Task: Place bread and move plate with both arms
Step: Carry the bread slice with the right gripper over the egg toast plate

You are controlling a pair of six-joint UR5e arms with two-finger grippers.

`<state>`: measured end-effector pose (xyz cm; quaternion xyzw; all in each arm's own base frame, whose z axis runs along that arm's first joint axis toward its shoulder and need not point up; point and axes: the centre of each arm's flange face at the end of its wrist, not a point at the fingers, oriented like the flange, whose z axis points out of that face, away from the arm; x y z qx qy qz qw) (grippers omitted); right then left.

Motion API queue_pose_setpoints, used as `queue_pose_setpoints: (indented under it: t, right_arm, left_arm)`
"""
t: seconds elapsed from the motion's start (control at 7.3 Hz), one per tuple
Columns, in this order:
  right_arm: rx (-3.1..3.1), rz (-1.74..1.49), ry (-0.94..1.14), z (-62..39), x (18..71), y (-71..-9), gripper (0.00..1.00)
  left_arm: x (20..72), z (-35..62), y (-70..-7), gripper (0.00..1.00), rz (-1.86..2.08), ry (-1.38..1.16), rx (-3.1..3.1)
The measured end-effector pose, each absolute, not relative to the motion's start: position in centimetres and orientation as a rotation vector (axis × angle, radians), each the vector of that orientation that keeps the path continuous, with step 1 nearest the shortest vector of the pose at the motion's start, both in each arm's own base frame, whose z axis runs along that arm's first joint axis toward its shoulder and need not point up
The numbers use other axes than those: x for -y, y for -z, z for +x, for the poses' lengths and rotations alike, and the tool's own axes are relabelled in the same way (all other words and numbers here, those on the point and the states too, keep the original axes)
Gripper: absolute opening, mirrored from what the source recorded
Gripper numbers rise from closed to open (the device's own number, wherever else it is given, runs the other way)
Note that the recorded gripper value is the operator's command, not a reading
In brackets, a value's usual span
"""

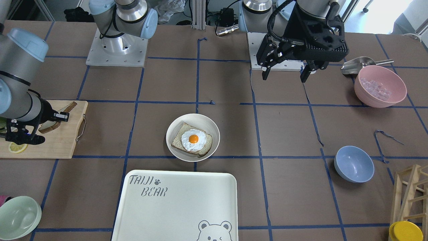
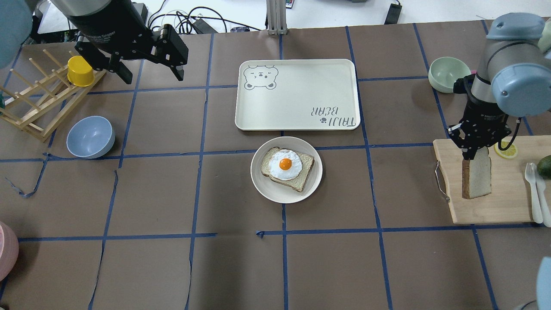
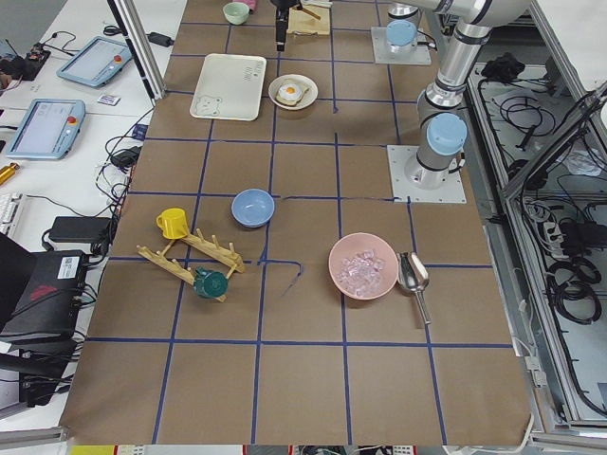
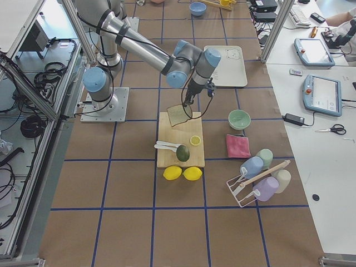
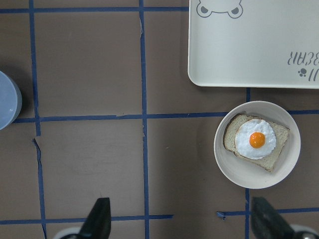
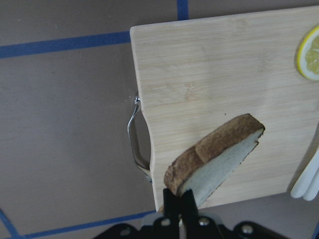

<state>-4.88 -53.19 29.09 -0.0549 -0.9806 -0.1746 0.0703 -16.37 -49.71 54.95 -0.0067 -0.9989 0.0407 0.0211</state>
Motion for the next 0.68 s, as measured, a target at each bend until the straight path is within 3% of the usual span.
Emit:
queue_pose_setpoints:
  t: [0.41,0.68]
  right_arm:
    - [2.953,-0.232,0.455,6.6,54.4,-35.8,0.00]
    - [2.990,-0.361,0.391,17.3,53.7,-36.9,0.00]
  left_arm:
    - [49.7,-16.3,-55.0,1.00,-0.019,-0.125,3.097]
    - [49.7,-16.4,-55.0,1.00,-0.019,-0.126,3.097]
